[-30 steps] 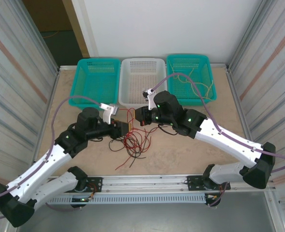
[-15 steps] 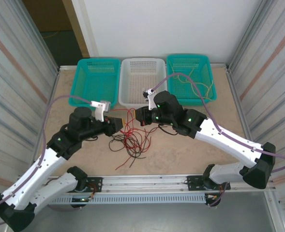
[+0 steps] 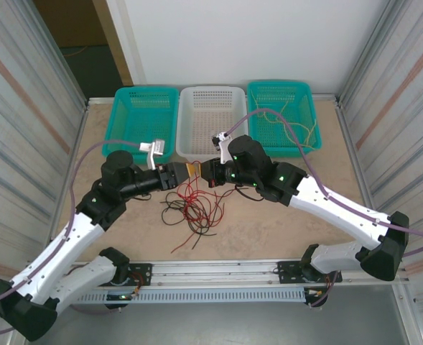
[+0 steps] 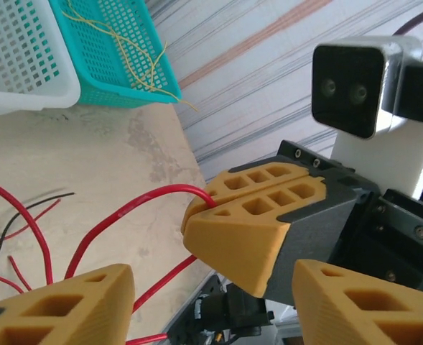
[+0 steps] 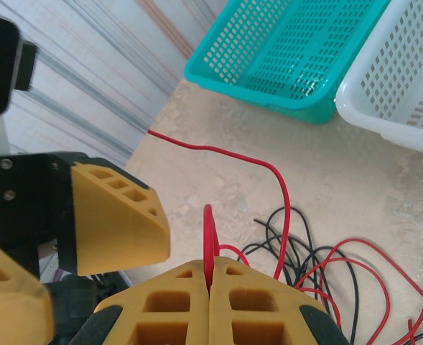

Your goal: Untangle the cables

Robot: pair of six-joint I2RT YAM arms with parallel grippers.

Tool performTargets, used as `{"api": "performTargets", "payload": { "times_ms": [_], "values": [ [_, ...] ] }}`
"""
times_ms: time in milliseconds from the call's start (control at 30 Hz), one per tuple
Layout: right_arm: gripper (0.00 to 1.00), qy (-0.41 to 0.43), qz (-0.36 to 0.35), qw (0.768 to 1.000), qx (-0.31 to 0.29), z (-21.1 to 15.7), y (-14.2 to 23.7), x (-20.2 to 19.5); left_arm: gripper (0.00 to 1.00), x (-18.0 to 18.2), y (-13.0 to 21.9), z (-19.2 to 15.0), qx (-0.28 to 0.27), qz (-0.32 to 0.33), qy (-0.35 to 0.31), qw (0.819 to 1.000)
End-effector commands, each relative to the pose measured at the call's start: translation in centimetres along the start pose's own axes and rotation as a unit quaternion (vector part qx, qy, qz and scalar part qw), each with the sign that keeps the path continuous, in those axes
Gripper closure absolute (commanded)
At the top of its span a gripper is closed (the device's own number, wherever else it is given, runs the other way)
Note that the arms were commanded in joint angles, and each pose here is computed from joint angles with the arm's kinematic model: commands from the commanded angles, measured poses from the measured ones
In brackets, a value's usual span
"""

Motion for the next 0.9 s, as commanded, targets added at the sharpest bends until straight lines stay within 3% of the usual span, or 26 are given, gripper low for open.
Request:
{"api": "performTargets", "payload": {
  "times_ms": [0,167,433,867],
  "values": [
    [1.00,0.006,0.002,1.000,-0.004,-0.1,0.0,0.3,0.27,0.3,-0.4,-0.3,0.009,-0.020,0.042,0.999],
    [1.00,0.019,0.010,1.000,0.002,-0.3,-0.3,0.8,0.20,0.6,-0.7,0.2,-0.013,-0.009,0.080,0.997],
    [1.00,0.037,0.023,0.999,0.018,-0.9,-1.0,1.6,0.21,1.5,-1.2,0.9,-0.035,0.010,0.123,0.992],
    [1.00,0.039,0.043,0.997,0.053,-2.4,-2.0,2.2,0.31,2.5,-0.5,3.3,-0.080,0.025,0.153,0.985]
  ]
}}
Point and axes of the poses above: each hand's point on the last joint's axis, 136 mm out from that joint toward the fingers, its own y axis back along the fingers, its own x axis along the line the jaws close on, z = x × y, the point moved 9 cm from there along y, back along the fingers, and after that the axes turned 8 degrees about y, right-handed, at the moved point
